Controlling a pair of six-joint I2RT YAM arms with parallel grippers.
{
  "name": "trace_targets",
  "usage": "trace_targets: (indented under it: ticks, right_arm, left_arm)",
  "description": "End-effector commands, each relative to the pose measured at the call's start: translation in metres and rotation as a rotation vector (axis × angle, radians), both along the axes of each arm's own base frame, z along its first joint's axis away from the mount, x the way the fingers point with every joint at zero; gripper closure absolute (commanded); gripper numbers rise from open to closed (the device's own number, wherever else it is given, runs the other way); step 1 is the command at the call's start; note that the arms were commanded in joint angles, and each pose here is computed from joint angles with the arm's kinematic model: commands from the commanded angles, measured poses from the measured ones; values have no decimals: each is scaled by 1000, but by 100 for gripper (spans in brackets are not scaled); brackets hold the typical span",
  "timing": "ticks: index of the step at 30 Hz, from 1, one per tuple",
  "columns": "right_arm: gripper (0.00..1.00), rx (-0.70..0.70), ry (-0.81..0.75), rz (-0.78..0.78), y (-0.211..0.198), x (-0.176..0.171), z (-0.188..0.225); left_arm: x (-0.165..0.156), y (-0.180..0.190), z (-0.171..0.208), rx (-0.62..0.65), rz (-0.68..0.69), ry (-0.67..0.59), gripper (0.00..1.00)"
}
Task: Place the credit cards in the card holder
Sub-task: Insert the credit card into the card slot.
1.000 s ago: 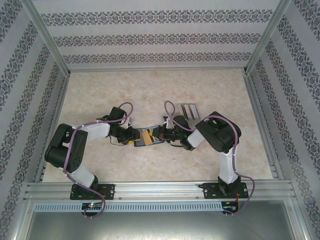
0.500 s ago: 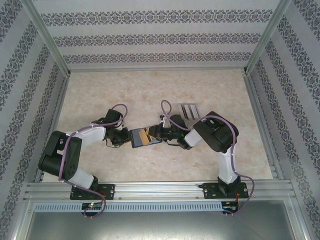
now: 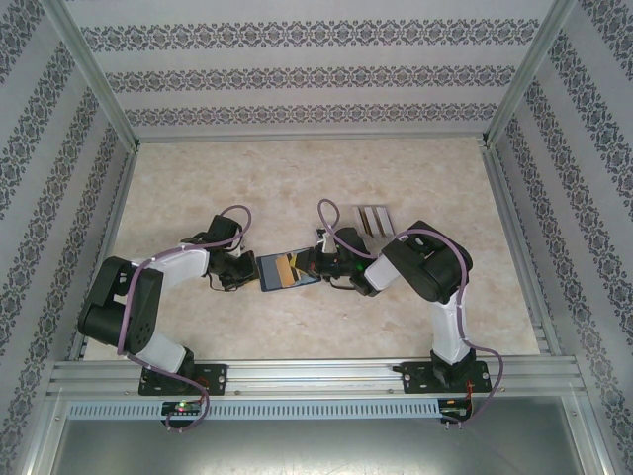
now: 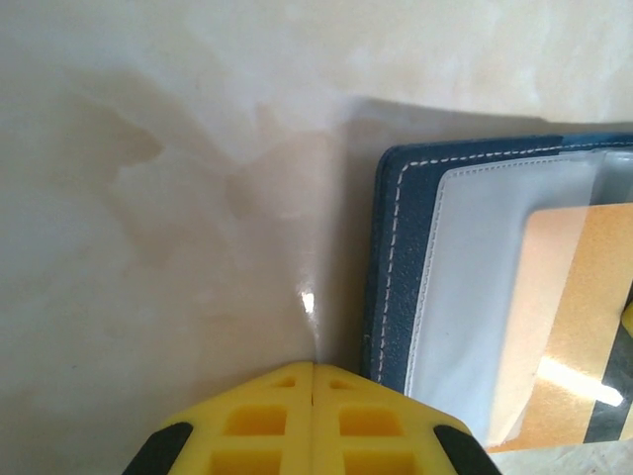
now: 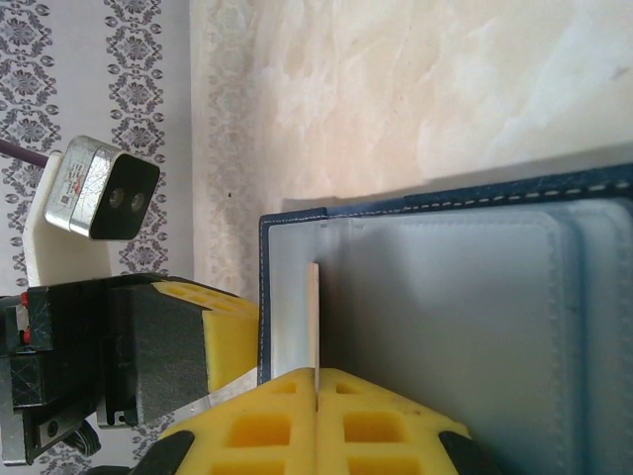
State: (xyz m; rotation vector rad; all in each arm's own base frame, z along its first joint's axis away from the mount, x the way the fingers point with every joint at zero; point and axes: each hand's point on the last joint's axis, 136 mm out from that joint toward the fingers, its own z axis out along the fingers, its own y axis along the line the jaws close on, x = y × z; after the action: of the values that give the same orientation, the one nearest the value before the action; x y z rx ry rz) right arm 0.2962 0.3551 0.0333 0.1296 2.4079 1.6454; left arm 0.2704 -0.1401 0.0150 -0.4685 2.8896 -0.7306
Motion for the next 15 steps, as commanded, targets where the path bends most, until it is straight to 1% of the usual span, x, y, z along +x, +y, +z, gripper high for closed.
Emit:
trace_targets:
  ticks: [1,15]
  right_arm:
    - [100,-40,-5,-21,4,2,-8]
    - [99,-35,-10,-11,22,-3,-8]
  left_arm:
    - [-6,-5,-10,-17,-32,40,100]
    - [-7,-8,-19,-38,-35,67,100]
